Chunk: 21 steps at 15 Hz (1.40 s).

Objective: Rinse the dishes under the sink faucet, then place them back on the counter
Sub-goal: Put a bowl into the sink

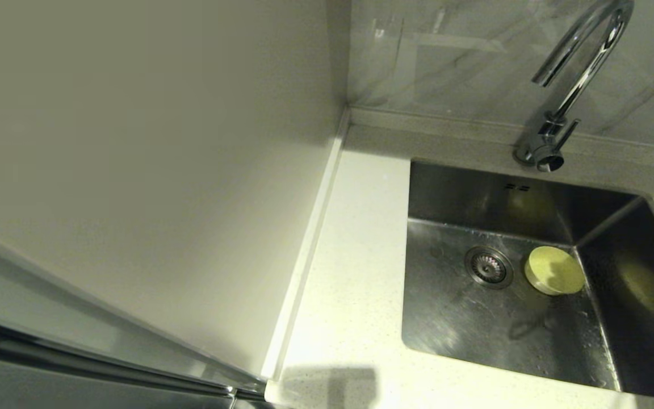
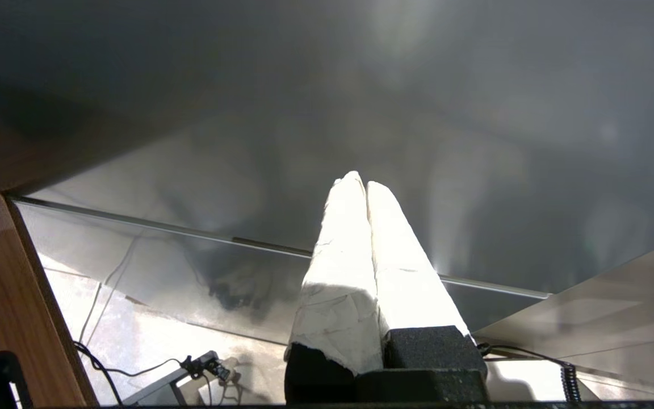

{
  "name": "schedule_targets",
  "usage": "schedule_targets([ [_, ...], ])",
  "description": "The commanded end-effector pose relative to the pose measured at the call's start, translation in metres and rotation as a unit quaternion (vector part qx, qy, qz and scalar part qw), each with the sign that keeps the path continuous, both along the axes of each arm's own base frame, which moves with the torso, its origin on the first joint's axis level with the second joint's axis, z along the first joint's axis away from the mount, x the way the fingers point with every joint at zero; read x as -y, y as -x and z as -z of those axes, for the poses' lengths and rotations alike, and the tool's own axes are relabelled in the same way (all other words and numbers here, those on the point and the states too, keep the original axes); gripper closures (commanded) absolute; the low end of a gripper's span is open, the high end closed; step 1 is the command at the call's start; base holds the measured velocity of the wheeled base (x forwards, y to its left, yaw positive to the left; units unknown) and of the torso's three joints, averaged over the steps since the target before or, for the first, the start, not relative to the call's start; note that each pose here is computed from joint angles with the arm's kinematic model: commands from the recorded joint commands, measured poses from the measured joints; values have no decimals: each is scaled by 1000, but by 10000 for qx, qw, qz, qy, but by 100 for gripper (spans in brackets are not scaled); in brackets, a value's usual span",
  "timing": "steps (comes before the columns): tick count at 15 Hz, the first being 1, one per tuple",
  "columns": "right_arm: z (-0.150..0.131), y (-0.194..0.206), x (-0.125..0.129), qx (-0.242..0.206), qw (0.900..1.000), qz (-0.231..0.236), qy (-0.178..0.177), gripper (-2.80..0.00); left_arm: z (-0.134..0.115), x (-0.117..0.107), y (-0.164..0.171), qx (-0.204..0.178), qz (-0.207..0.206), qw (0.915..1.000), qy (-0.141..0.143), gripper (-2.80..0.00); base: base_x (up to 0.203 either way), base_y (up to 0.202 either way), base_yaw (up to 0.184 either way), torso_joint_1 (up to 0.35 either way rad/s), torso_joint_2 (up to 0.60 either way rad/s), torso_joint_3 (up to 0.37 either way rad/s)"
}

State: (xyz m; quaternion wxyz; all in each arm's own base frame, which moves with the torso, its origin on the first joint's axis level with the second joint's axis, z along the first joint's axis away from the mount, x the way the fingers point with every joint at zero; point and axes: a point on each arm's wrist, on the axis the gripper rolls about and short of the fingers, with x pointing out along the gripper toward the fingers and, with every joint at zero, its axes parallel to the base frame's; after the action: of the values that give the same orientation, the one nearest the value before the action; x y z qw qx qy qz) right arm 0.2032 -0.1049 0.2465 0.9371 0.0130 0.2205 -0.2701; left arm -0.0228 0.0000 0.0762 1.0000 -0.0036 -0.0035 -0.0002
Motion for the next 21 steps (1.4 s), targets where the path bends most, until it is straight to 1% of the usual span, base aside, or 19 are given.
schedule_targets([
  [1,-14,23,30,43,9993,350,-152,-280,1,0,0,-12,-2,10000,2,0,0,0,0,0,0,0],
  [3,-4,19,48,-222,9972,331,-637,-280,1,0,0,-12,6,10000,2,0,0,0,0,0,0,0],
  [4,2,15,54,-309,9957,360,-793,-280,1,0,0,-5,-2,10000,2,0,0,0,0,0,0,0],
  [6,11,7,64,-465,9934,422,-961,-280,1,0,0,-12,-2,10000,2,0,0,0,0,0,0,0],
  [10,18,-6,88,-739,9880,595,-1215,-280,1,0,0,-12,1,10000,2,0,0,0,0,0,0,0],
  [14,42,-16,108,-1057,9808,768,-1449,-280,1,0,0,-12,2,10000,2,0,0,0,0,0,0,0],
  [17,57,-20,118,-1226,9761,826,-1595,-280,1,0,0,-12,0,10000,2,0,0,0,0,0,0,0],
  [21,64,-23,122,-1297,9741,833,-1657,-280,1,0,0,-7,-2,10000,2,0,0,0,0,0,0,0],
])
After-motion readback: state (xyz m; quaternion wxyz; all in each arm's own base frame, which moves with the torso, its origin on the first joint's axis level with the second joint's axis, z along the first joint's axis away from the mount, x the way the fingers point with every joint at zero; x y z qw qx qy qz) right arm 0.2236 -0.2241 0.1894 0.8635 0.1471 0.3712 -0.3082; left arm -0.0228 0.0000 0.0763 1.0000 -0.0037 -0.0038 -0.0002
